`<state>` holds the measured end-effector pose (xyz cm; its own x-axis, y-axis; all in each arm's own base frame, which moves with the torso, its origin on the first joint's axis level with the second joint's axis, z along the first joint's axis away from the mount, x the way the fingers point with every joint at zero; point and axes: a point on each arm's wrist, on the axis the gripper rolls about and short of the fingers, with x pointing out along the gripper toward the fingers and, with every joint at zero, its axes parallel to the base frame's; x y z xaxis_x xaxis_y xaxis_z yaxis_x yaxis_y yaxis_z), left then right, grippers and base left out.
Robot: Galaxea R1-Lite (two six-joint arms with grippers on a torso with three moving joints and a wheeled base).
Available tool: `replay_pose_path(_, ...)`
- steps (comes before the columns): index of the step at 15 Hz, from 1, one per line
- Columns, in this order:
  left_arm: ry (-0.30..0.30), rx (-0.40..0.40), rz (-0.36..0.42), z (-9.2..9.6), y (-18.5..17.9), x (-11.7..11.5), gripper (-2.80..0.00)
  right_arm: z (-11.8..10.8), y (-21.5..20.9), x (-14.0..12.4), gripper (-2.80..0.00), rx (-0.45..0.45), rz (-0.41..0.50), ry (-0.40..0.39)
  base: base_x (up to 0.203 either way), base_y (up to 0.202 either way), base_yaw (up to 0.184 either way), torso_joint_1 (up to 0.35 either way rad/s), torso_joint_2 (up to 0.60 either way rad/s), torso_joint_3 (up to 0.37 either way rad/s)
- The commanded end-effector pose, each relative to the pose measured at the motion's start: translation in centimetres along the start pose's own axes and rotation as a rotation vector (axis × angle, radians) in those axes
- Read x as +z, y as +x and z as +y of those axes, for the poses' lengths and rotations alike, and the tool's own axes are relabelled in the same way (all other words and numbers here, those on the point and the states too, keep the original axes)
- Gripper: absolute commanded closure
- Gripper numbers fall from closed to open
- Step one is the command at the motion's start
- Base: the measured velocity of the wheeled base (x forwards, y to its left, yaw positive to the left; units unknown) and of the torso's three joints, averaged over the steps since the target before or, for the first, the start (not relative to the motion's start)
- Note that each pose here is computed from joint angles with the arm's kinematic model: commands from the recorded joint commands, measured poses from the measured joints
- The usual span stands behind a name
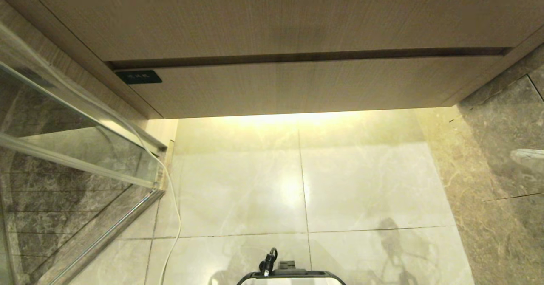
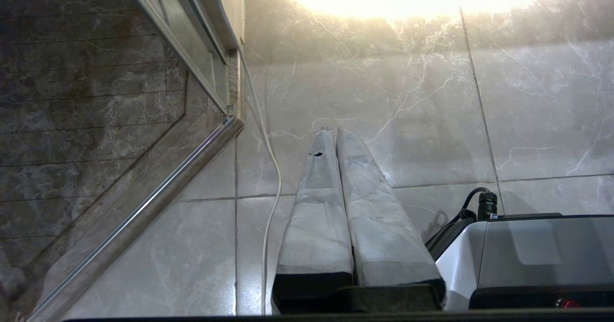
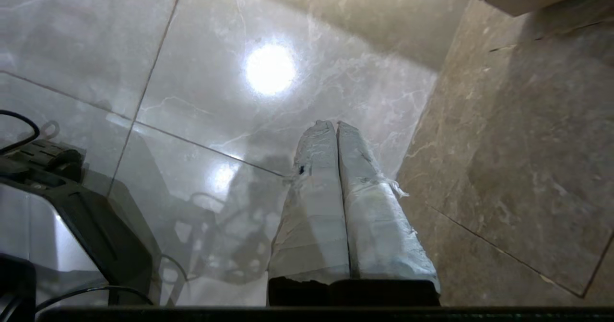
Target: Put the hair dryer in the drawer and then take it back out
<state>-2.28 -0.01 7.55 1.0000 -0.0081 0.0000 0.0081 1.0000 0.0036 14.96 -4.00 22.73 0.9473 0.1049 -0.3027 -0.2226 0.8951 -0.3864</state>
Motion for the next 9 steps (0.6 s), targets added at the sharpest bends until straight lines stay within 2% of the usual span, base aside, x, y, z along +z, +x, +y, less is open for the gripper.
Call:
replay_pose_path(1,0.0,-0.001,0.0,0.0,0.0,0.0,0.0,2.5,-3.9,-0.8,0.0,-0.041,-0.072,-0.04,0.0,0.0,0.0,0.0,0.0,0.0)
replay_pose_path(5,-0.001,-0.001,0.001,0.0,0.0,0.0,0.0,6.8,-7.7,-4.4,0.0,-0.062,-0.125,-0.042,0.0,0.0,0.0,0.0,0.0,0.0)
replay_pose_path(9,0.0,-0.001,0.0,0.0,0.0,0.0,0.0,10.2,-10.7,-8.3,0.0,-0.123,-0.236,0.061,0.0,0.0,0.0,0.0,0.0,0.0)
